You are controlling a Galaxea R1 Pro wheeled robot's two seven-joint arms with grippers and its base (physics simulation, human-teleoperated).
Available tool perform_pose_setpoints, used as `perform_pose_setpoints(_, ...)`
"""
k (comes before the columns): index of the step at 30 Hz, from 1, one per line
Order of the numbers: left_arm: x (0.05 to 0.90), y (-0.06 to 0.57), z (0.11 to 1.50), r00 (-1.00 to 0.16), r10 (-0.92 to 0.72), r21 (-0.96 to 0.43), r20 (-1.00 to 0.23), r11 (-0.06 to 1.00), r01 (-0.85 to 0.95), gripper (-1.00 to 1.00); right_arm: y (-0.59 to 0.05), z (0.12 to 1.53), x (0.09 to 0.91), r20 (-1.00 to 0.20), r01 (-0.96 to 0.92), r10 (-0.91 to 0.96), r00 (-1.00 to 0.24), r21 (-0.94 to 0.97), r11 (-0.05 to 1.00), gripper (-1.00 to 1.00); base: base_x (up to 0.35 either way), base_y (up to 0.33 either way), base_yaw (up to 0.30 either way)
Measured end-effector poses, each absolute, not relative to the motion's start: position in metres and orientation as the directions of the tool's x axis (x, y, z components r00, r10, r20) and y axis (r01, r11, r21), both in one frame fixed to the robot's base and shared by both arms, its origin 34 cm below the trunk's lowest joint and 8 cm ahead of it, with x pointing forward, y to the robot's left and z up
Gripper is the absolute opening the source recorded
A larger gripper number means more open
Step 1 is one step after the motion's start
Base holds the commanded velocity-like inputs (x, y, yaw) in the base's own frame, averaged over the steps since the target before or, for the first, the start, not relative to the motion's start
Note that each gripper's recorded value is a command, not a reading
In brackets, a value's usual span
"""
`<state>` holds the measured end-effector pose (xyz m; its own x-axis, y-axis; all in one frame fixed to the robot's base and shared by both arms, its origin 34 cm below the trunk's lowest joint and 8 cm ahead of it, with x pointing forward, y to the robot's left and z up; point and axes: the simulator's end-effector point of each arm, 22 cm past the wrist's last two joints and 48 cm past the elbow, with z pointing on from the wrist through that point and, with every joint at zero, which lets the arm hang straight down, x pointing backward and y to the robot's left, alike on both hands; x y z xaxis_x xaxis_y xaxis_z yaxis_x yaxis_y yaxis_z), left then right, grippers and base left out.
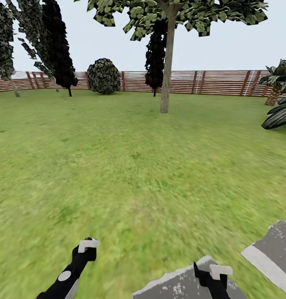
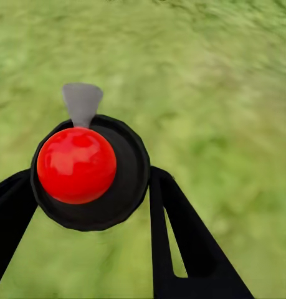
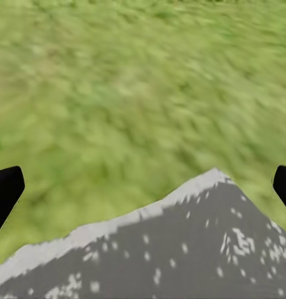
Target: In the garden, pick up the pesticide atomizer on the floor and spray pesticide onto both trees until each tree trunk is fully covered.
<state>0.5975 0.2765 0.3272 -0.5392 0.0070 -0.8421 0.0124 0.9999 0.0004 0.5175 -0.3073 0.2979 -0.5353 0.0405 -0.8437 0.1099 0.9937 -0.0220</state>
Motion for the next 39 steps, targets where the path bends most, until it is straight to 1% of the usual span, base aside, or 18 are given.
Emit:
perform_pose_setpoints(26,0.5961,0.2769,0.3264,-0.540,0.006,0.000,-0.842,1.000,0.011,-1.00,-0.3078,0.2977,0.5172,-0.843,0.111,0.041,-0.536,-0.022,0.994,1.00,0.340,0.000,-0.005)
perform_pose_setpoints(39,0.5957,0.2769,0.3260,-0.541,0.006,0.000,-0.841,1.000,0.011,-1.00,-0.3073,0.2979,0.5175,-0.844,0.109,0.040,-0.535,-0.022,0.994,1.00,0.340,0.000,-0.222)
